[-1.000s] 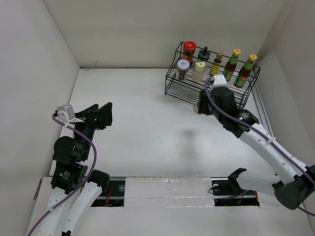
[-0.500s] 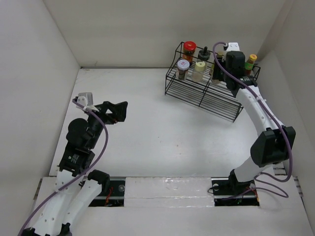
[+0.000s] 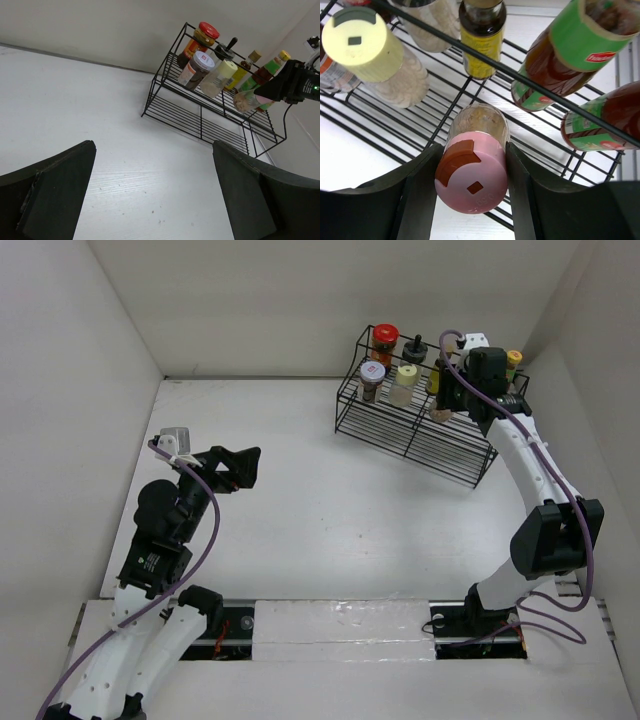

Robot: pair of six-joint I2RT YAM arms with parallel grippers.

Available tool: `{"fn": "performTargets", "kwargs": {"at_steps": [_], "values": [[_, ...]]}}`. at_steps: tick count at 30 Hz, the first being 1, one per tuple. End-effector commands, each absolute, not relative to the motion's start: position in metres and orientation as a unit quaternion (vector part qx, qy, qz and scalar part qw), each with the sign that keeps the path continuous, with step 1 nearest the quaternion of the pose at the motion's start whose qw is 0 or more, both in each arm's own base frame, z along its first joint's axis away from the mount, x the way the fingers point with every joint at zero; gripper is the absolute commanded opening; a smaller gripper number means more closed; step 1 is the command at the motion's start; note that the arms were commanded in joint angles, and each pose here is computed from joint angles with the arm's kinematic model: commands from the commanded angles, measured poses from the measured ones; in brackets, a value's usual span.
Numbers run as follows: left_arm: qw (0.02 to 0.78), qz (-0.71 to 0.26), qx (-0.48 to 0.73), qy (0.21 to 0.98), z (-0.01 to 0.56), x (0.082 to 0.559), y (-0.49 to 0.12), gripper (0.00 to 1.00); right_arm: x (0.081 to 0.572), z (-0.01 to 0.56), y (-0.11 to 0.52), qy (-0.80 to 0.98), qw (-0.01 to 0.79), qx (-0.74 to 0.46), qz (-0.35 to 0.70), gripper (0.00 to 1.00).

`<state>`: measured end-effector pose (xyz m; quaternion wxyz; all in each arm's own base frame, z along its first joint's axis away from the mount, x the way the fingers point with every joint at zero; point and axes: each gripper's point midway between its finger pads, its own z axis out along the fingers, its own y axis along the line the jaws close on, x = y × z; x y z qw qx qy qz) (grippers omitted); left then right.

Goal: Organize the condiment bottles

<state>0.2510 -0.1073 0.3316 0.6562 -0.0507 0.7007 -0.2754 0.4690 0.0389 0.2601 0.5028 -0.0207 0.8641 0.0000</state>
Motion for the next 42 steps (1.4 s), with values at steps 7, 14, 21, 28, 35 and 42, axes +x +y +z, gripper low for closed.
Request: {"fn": "performTargets", "kwargs": {"at_steps": [7,14,21,28,35,42], "values": [[0.681,-0.289,-0.039,0.671,0.361,0.244,-0.108,1.00,0.473,0.280,0.044,0.851,0.524,-0.035,0.023,0.74],[0.680,-0.285,-0.042,0.674,0.359,0.247,-0.107,1.00,0.481,0.326,0.042,0.818,0.573,-0.033,0.027,0.85],[0.681,-0.282,-0.046,0.674,0.359,0.247,-0.106,1.00,0.447,0.381,0.052,0.765,0.642,-0.035,0.029,0.87],[0.684,-0.274,-0.055,0.674,0.359,0.247,-0.101,1.00,0.361,0.420,0.126,0.673,0.716,-0.133,0.128,1.00],[0.690,-0.278,-0.062,0.665,0.362,0.244,-0.099,1.00,0.289,0.333,0.215,0.672,0.641,-0.290,0.233,1.00],[0.704,-0.283,-0.079,0.647,0.369,0.238,-0.092,1.00,0.239,0.240,0.272,0.679,0.567,-0.352,0.307,1.00]]}}
